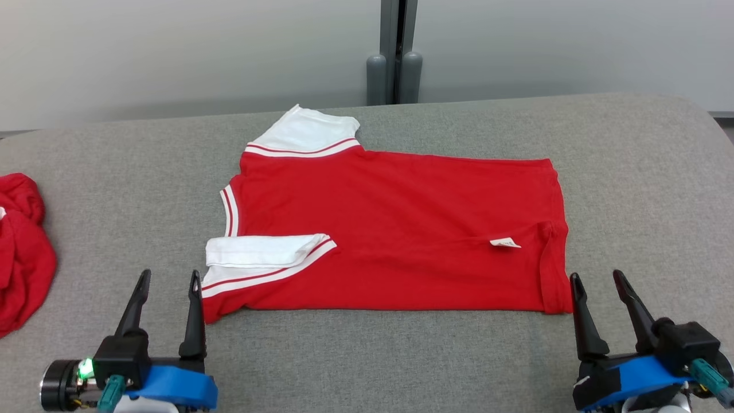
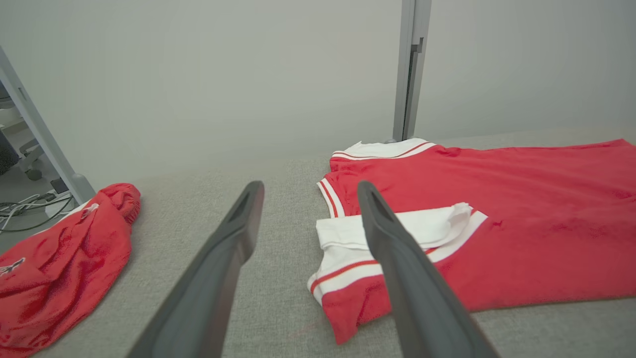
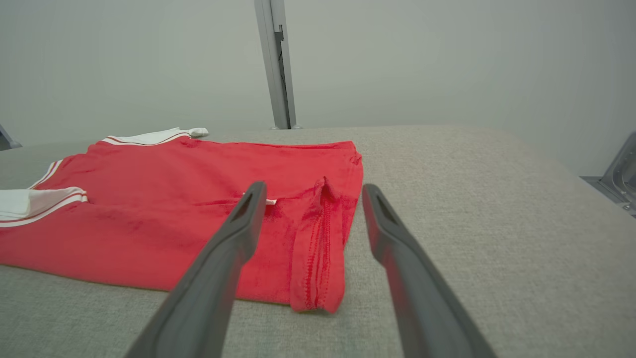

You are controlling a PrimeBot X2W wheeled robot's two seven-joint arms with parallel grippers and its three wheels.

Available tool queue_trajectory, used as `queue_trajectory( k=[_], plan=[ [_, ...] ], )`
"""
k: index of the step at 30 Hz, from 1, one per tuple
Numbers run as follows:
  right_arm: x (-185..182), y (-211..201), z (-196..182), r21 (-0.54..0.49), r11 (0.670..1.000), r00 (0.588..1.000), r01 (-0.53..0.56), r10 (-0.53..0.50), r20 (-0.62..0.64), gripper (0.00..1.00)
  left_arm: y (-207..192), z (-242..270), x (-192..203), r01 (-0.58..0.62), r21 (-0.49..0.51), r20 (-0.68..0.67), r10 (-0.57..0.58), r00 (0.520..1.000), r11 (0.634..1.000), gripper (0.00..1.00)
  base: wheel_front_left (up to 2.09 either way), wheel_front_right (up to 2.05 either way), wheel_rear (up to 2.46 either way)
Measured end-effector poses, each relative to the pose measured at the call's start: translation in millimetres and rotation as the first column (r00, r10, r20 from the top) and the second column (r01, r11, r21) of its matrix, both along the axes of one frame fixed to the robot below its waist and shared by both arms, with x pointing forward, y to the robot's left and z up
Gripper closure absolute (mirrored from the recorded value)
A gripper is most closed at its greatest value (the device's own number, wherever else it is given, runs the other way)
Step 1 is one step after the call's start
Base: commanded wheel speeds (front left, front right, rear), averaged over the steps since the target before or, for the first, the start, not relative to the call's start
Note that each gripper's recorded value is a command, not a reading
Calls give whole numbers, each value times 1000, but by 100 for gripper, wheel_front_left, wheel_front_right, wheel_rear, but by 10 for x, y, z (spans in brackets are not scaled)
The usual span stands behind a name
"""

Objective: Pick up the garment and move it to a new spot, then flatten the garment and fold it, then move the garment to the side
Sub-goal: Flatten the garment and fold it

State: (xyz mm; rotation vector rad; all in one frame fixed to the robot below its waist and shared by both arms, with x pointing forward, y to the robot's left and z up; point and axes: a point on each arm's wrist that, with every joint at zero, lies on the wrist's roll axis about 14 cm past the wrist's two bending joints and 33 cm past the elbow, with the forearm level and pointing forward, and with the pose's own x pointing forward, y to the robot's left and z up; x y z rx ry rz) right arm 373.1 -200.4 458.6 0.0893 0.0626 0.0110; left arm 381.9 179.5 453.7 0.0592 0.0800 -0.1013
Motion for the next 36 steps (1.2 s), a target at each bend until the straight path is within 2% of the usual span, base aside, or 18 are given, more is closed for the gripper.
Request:
queue_trajectory(
  k=[4,11,18,22,27,28,29,30,36],
  plan=[
    [138,-38,-122,-28,1000,999,-10,8,-41,0,-91,-101,206,49,9,-29,-49,998,999,0,0,0,0],
    [334,-46,-386,-54,998,991,-28,21,-133,0,-211,-666,271,121,17,-215,-115,970,992,0,0,0,0],
    [354,6,-667,-37,999,973,-36,27,-230,0,-121,-1006,230,110,22,-337,-96,937,994,0,0,0,0],
    [356,41,-804,-29,999,960,-44,34,-279,0,-128,-1059,277,83,-13,-358,-82,930,996,0,0,0,0],
    [375,106,-923,-22,998,944,-63,52,-325,0,-257,-1093,312,112,-36,-373,-117,920,993,0,0,0,0],
    [381,117,-932,-17,998,943,-63,54,-328,34,-284,-1088,324,120,-39,-372,-126,920,992,28,0,0,0],
    [390,120,-934,-11,998,942,-61,54,-330,93,-307,-1077,337,128,-41,-369,-134,920,991,75,0,0,0],
    [400,124,-935,-7,998,942,-59,54,-332,100,-307,-1070,343,129,-42,-368,-136,920,991,100,0,0,0],
    [440,186,-853,14,998,948,-63,64,-311,100,-327,-984,317,131,-56,-349,-143,926,990,100,0,0,0]
  ],
)
